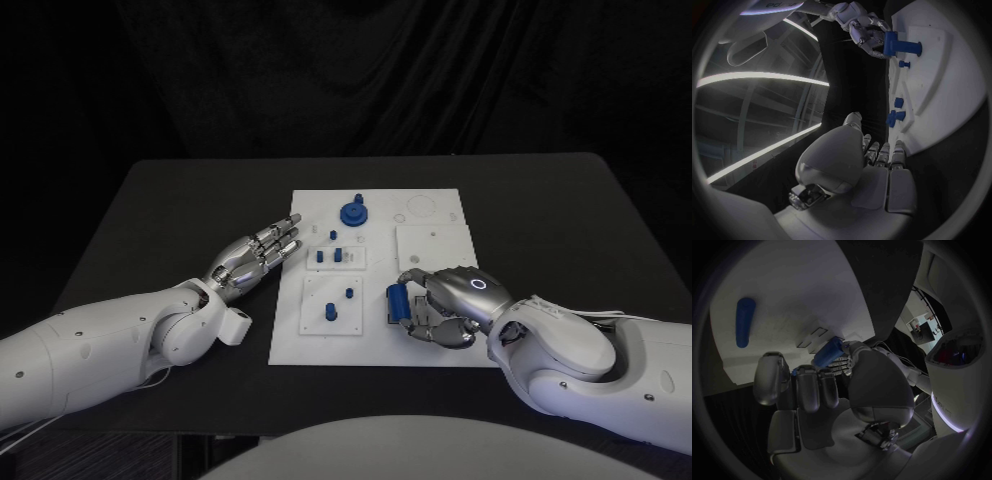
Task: Assemble the parts on the task board
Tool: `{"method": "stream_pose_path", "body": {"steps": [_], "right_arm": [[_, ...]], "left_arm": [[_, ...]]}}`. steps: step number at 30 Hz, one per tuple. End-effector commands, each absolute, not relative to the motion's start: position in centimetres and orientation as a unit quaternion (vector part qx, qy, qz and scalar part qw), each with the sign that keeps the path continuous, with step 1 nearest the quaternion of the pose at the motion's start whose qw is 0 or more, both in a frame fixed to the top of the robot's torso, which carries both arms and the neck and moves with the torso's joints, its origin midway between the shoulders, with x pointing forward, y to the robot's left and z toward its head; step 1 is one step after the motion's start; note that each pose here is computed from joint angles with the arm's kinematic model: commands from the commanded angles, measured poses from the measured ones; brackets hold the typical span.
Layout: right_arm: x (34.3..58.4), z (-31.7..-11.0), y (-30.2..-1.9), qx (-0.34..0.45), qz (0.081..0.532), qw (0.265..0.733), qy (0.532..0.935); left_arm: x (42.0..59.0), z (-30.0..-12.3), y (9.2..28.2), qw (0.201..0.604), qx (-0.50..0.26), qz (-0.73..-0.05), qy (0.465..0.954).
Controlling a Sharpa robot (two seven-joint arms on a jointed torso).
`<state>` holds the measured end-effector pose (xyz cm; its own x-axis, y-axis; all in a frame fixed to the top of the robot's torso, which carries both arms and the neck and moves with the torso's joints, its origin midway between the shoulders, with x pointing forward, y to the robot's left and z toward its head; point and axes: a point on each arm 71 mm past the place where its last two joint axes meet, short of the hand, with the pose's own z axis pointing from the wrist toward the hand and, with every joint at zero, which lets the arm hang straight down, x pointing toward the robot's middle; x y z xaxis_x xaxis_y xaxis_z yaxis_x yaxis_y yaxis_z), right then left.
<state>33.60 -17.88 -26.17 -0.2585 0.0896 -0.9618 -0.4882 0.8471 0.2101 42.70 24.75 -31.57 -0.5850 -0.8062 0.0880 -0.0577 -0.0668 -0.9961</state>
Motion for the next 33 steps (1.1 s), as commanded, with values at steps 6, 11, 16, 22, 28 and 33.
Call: {"method": "stream_pose_path", "body": {"steps": [6,11,16,22,28,33], "right_arm": [[33.60,-26.44,-17.75,-0.137,0.231,0.589,0.762],[33.61,-26.47,-17.79,-0.137,0.229,0.588,0.763],[33.59,-26.42,-17.84,-0.136,0.231,0.590,0.762],[33.56,-26.35,-17.79,-0.135,0.235,0.592,0.759],[33.56,-26.26,-17.81,-0.133,0.239,0.595,0.756],[33.57,-26.05,-17.89,-0.127,0.246,0.603,0.748]], "left_arm": [[42.58,-31.33,24.58,0.293,-0.342,-0.661,0.600],[42.56,-31.37,24.61,0.293,-0.343,-0.660,0.600],[42.52,-31.43,24.63,0.293,-0.343,-0.660,0.601],[42.48,-31.52,24.67,0.293,-0.344,-0.659,0.601],[42.44,-31.58,24.71,0.293,-0.344,-0.659,0.601],[42.41,-31.61,24.73,0.293,-0.345,-0.659,0.601]]}}
